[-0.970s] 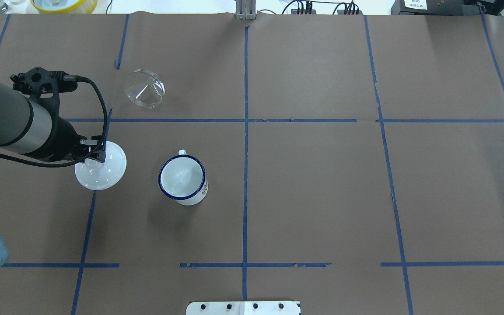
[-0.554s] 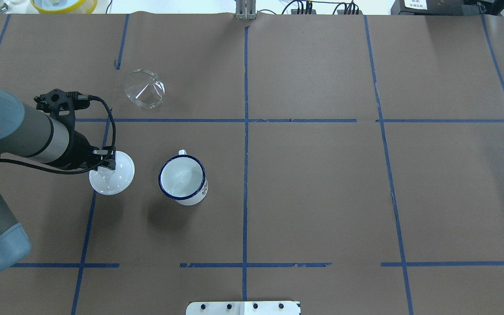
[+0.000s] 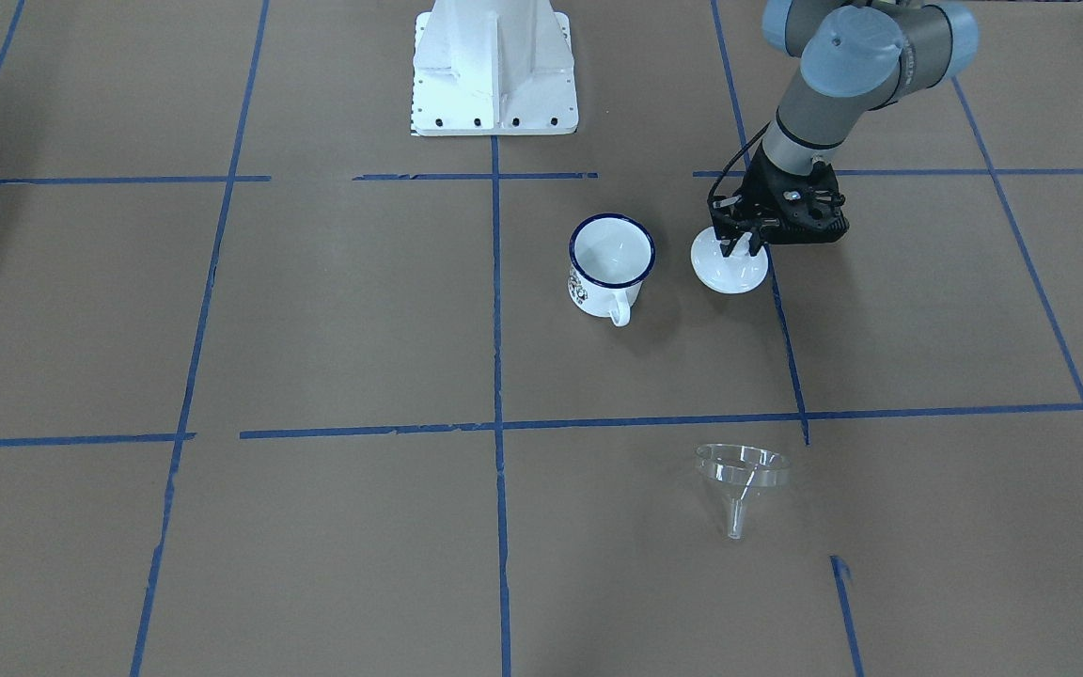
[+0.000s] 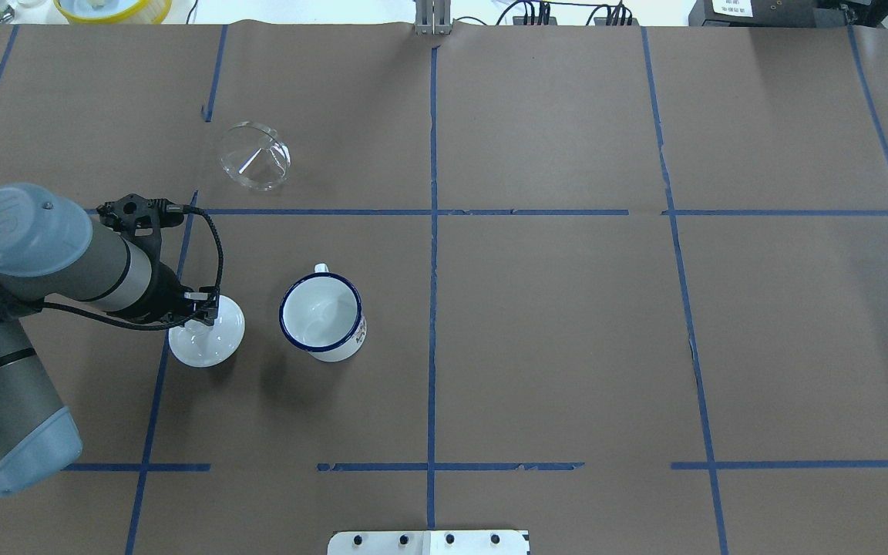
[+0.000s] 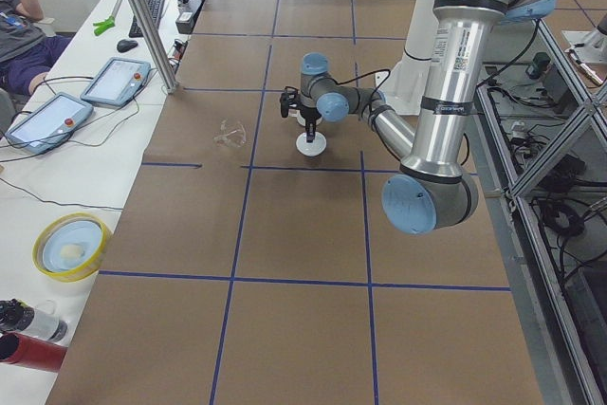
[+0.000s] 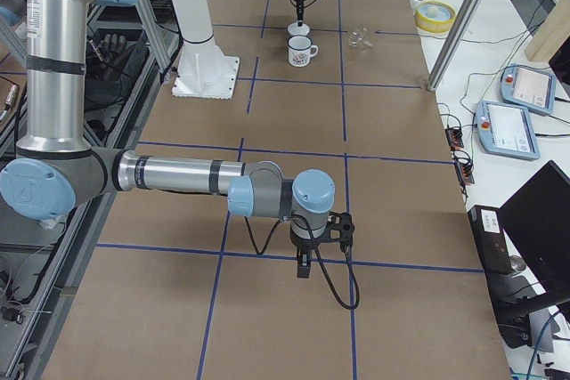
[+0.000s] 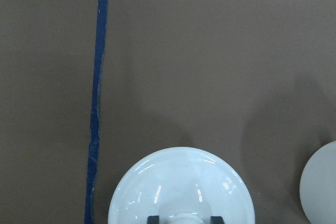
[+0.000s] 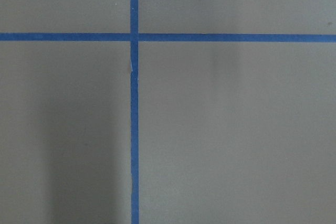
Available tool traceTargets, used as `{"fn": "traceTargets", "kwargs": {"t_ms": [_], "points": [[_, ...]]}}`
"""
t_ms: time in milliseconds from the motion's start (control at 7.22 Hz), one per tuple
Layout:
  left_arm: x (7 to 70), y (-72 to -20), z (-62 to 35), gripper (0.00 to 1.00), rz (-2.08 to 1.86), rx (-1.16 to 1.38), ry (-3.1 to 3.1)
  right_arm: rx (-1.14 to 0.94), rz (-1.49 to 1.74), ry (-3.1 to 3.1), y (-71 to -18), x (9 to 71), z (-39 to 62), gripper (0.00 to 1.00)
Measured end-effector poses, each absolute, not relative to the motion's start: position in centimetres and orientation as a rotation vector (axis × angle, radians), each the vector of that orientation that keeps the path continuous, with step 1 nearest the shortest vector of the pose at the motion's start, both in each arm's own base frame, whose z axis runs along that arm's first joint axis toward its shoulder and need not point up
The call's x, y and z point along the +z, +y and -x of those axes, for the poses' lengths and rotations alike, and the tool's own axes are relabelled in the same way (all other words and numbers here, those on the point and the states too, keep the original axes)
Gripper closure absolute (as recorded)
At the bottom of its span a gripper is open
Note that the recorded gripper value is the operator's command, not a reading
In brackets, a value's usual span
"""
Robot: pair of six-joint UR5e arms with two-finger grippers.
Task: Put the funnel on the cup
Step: 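Lower the lid onto the table and open the left gripper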
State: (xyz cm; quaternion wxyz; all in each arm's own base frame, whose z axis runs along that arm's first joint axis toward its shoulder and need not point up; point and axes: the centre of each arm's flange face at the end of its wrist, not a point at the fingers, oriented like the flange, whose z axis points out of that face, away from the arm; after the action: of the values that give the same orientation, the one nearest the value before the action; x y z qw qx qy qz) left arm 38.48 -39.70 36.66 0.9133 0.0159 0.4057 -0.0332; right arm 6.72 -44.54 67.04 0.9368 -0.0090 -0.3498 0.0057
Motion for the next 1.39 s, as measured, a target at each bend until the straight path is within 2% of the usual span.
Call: {"fn": "traceTargets", "kwargs": {"t_ms": [693,831,970,1108,1247,1386], "points": [[37.6,-38.9,-40.5,1.0,-0.019,-0.084,0.865,0.011,0.018,-0.715,-44.5,67.0,-6.7,0.0],[37.8,-38.9,-40.6,0.94,-0.019,-0.086,0.865,0.011,0.018,-0.715,-44.5,67.0,-6.7,0.0],[37.9,-38.9,-40.7,0.82,-0.018,-0.088,0.864,0.012,0.018,-0.715,-44.5,67.0,-6.7,0.0],[37.9,-38.9,-40.7,0.65,-0.018,-0.089,0.863,0.012,0.019,-0.715,-44.5,67.1,-6.7,0.0],[38.0,-39.0,-40.7,0.41,-0.018,-0.09,0.862,0.012,0.019,-0.715,-44.5,67.1,-6.7,0.0],[38.0,-39.0,-40.8,0.1,-0.018,-0.091,0.86,0.012,0.019,-0.715,-44.5,67.1,-6.7,0.0]]}}
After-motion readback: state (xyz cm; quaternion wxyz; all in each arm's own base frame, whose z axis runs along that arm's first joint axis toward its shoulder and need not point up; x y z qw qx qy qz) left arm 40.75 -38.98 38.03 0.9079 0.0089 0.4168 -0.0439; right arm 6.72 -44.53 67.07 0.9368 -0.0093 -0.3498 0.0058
